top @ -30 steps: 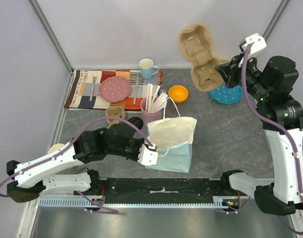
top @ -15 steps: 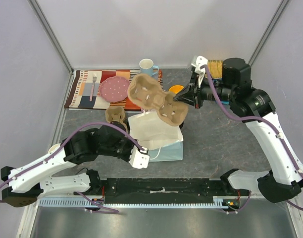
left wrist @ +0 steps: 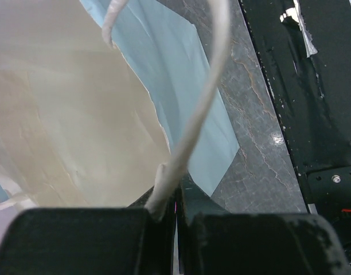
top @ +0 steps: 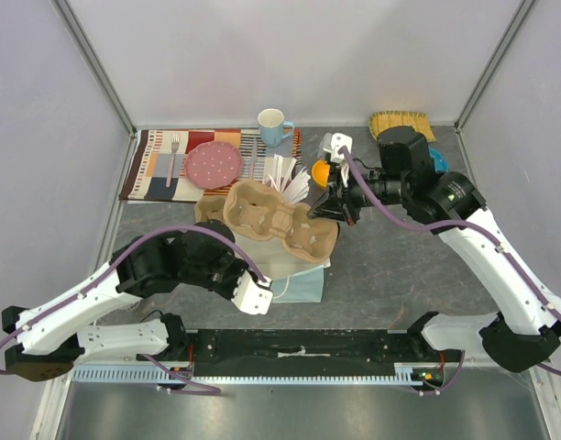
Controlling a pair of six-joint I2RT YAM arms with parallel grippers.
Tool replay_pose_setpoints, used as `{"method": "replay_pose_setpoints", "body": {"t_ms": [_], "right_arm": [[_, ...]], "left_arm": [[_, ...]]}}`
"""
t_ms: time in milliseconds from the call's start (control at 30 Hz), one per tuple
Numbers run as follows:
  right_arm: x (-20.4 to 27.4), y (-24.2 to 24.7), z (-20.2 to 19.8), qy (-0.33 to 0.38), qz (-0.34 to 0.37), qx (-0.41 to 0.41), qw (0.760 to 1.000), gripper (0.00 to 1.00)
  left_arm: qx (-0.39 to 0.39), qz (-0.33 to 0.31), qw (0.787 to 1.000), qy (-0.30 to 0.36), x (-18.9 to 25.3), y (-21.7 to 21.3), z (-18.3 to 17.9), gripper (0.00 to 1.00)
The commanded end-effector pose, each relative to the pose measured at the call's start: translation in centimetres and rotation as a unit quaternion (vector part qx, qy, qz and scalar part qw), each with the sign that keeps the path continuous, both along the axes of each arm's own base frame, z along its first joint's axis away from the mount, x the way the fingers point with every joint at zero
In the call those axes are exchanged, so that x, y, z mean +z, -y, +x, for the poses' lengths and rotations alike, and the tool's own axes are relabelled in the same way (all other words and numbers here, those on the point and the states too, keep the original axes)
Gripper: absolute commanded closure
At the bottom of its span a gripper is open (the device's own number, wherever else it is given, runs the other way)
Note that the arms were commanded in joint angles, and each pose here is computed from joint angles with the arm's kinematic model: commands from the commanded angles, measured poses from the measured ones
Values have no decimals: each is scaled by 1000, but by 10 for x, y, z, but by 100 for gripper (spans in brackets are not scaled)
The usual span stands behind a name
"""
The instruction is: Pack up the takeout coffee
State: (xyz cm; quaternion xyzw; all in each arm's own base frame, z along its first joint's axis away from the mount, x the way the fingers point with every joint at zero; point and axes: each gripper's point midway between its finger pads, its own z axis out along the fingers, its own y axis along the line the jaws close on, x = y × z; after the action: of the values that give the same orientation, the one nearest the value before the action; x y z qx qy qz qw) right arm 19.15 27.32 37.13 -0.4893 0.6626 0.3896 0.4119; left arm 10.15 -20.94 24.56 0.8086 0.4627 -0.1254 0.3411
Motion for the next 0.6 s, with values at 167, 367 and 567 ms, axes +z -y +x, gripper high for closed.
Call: {"method": "replay_pose_setpoints", "body": {"t_ms": [167, 367, 567], "right_arm": [[-15, -18, 6, 5, -25, 12, 1000, 100], [-24, -20, 26, 57, -71, 35, 995, 100], [-21, -11, 36, 88, -107, 32, 990, 100]], "left_arm": [[-17, -5, 1000, 0, -3, -4, -6, 97], [-6, -30, 999, 32, 19, -1, 4, 49], [-26, -52, 998, 25, 49, -8, -10, 43]]}}
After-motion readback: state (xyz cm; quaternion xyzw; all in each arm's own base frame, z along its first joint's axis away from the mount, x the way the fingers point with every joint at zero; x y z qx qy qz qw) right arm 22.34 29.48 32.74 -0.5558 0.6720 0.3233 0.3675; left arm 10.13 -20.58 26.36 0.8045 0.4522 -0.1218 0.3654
